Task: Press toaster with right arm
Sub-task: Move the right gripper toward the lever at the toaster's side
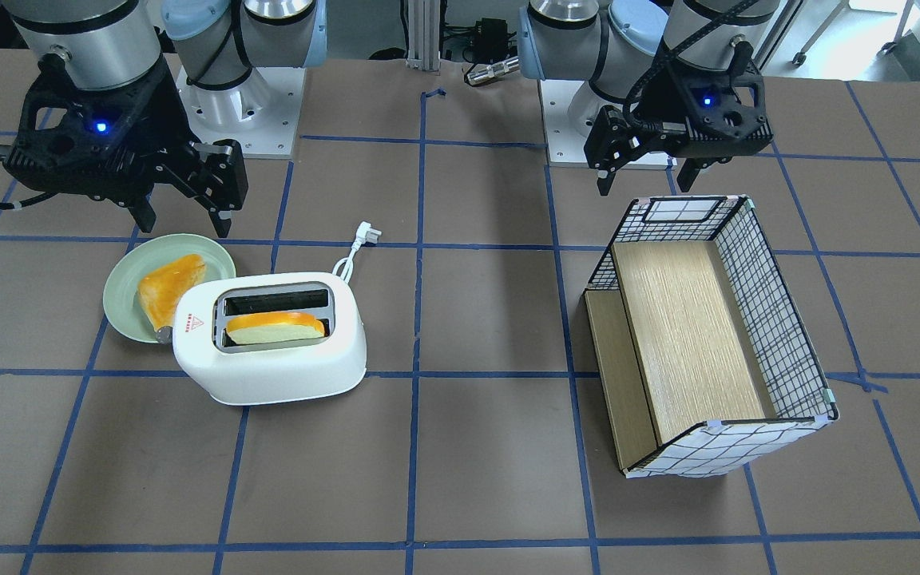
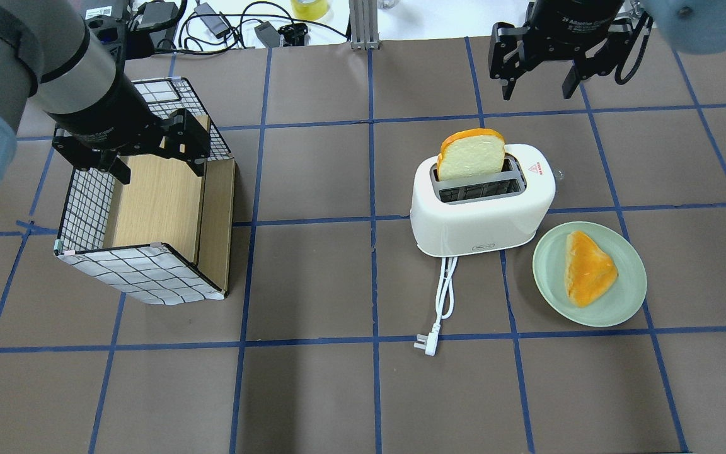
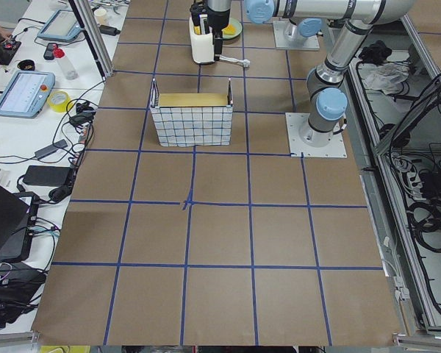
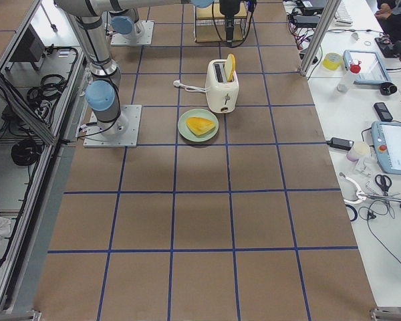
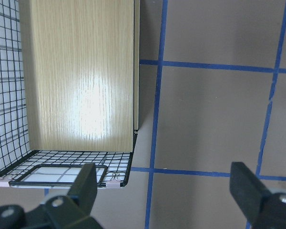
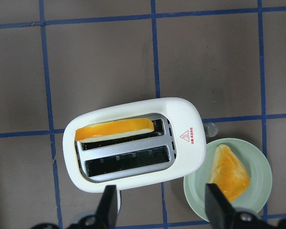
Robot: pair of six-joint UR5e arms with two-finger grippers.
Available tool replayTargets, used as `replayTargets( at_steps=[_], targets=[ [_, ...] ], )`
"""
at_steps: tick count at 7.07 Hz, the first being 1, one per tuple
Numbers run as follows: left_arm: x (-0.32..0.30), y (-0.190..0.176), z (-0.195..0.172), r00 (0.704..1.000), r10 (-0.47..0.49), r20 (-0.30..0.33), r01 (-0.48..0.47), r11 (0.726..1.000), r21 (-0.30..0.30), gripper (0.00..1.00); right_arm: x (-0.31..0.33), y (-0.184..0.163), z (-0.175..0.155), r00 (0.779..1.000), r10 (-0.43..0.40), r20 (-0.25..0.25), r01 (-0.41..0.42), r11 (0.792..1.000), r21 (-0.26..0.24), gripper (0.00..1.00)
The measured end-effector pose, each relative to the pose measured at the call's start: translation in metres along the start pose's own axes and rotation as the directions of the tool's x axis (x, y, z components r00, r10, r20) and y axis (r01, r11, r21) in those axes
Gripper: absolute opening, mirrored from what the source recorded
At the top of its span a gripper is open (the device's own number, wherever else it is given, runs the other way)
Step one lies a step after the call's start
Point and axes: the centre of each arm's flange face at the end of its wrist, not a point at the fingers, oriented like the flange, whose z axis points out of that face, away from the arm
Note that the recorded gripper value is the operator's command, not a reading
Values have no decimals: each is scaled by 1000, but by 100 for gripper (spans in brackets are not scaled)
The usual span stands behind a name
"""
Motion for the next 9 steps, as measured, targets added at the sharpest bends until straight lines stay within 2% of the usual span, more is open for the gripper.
replayTargets(
  at_steps=[6, 7, 9],
  targets=[
    [0, 0, 0, 1000, 0, 0, 0, 1000, 0, 100, 1, 0, -5, 1000, 8, 10, -8, 1000, 5, 0],
    [0, 0, 0, 1000, 0, -1, 0, 1000, 0, 100, 4, -3, -7, 1000, 18, 23, -18, 1000, 5, 0],
    [0, 0, 0, 1000, 0, 0, 0, 1000, 0, 100, 31, -15, -7, 994, 70, 88, -70, 998, -6, 0]
  ],
)
